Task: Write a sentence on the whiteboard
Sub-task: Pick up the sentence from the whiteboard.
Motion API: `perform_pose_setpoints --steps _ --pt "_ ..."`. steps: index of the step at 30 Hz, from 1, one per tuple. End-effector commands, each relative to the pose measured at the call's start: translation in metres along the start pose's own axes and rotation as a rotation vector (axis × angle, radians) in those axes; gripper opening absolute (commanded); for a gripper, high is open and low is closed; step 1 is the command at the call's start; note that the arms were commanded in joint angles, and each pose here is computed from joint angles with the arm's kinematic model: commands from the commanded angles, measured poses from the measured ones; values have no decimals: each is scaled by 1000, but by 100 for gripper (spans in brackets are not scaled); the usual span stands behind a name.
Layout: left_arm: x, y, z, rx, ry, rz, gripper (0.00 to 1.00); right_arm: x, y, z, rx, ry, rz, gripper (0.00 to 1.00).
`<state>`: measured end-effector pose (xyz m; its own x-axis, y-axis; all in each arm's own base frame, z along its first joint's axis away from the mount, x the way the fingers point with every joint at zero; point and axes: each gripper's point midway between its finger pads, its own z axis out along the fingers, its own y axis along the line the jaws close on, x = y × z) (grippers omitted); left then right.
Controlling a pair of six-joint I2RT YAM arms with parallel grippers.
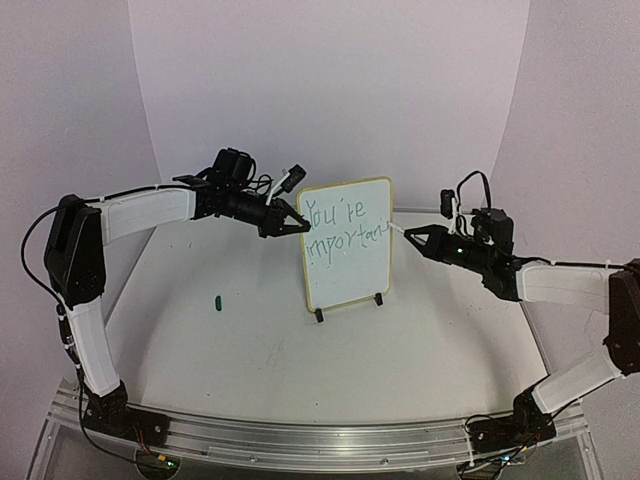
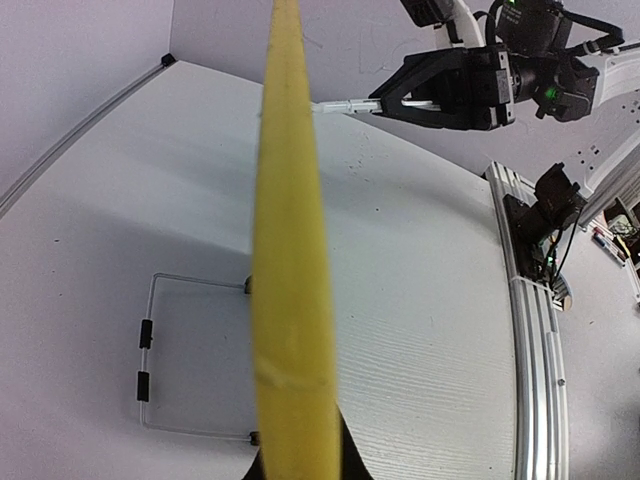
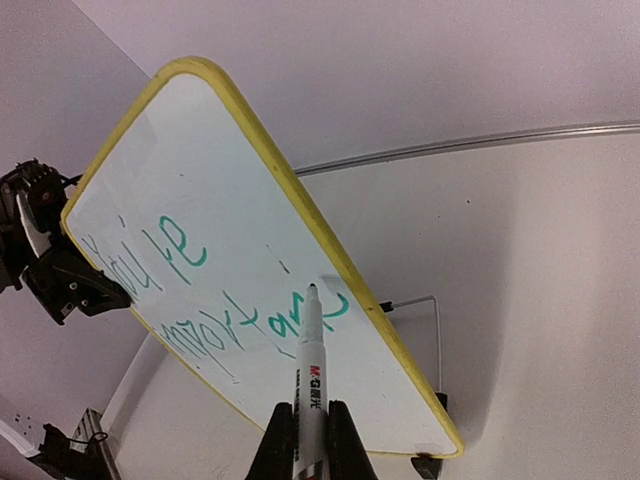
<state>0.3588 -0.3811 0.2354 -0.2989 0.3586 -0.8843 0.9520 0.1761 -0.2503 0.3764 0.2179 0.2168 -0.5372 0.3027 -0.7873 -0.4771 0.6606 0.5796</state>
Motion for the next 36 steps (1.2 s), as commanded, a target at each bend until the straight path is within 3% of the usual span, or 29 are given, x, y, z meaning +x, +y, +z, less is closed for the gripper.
perform_pose_setpoints --steps 1,17,36 --pt "24 -14 11 50 84 -51 0 -23 27 -8 -89 -52 -36 0" --pt "25 -13 12 50 87 -54 0 -17 3 13 -22 -35 -21 0" --pt "24 -13 11 49 85 -53 0 24 -22 8 31 31 54 0"
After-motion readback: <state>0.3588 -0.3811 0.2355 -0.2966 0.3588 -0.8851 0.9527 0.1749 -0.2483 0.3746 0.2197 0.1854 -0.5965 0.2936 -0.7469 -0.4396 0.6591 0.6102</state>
